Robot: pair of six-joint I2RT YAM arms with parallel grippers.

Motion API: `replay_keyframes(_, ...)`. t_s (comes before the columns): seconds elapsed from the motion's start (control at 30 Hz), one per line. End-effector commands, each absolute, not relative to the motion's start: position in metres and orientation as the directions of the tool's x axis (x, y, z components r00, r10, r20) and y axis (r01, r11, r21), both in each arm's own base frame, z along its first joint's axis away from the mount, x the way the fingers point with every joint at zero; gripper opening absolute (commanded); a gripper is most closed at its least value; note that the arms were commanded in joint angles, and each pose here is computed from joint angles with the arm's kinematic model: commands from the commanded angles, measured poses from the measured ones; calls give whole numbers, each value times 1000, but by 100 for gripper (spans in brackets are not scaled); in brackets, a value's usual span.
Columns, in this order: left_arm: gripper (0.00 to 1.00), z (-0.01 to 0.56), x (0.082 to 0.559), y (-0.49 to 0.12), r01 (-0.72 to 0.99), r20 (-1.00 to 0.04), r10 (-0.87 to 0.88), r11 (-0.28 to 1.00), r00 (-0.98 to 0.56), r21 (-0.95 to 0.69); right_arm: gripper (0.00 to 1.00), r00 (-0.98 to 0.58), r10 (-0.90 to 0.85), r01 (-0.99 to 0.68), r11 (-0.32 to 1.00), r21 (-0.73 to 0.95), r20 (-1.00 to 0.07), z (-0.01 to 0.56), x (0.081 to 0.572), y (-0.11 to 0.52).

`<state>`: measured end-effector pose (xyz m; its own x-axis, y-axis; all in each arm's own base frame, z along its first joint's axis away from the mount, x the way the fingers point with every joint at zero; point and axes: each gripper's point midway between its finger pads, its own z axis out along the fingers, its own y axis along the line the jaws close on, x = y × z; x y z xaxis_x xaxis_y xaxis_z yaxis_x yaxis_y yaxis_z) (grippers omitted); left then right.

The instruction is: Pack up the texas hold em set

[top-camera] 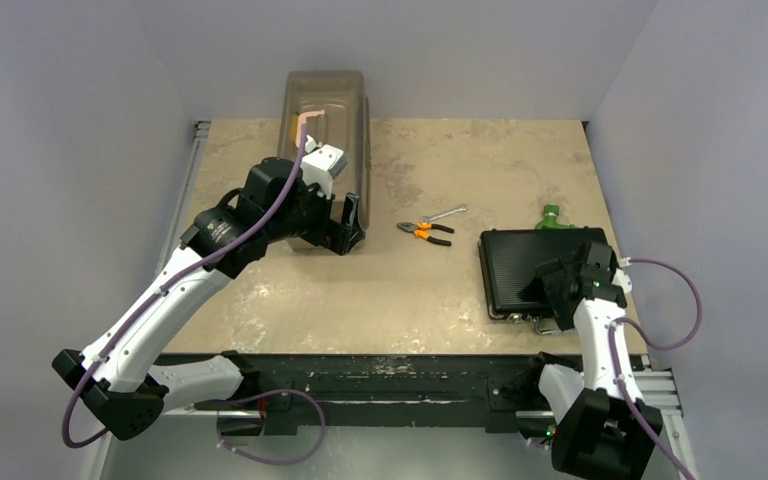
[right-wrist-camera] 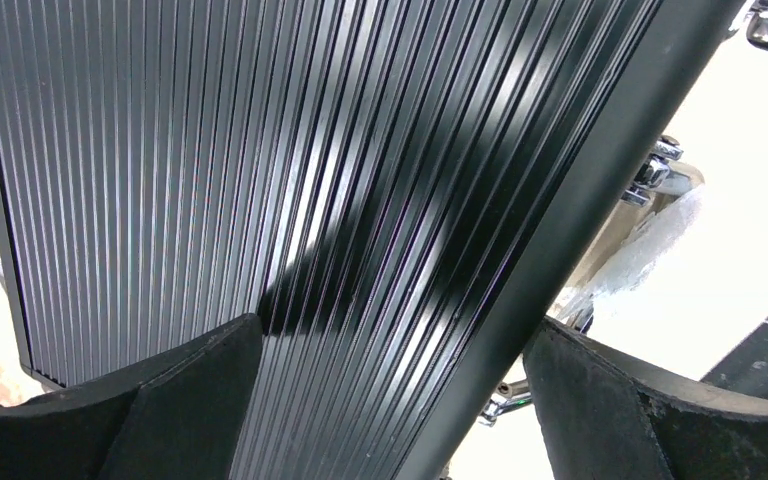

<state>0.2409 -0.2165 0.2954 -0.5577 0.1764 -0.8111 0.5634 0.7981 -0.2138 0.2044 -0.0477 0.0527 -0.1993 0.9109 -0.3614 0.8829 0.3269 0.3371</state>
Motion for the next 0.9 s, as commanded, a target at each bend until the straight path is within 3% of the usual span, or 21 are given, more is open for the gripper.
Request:
replay_keyframes(0.0,92,307,240,-223,582,-827,158,780,-539,-230,98,-300,914,820,394,415,-274,29,235,-24)
replay_keyframes(0.13,92,304,241,-225,584,-820,163,777,-548,-235,98,-357,899,810,434,394,-255,25,236,-19)
replay_keyframes(0.4,92,294,240,-236,606,-802,179,750,-570,-263,99,-451,832,775,545,322,-322,59,225,-23)
replay_keyframes(0.67,79,260,225,-306,675,-757,218,642,-615,-363,99,-550,737,715,659,235,-392,97,211,-22)
replay_keyframes(0.87,63,230,228,-390,691,-726,267,616,-634,-378,96,-541,722,696,672,253,-430,113,199,-18)
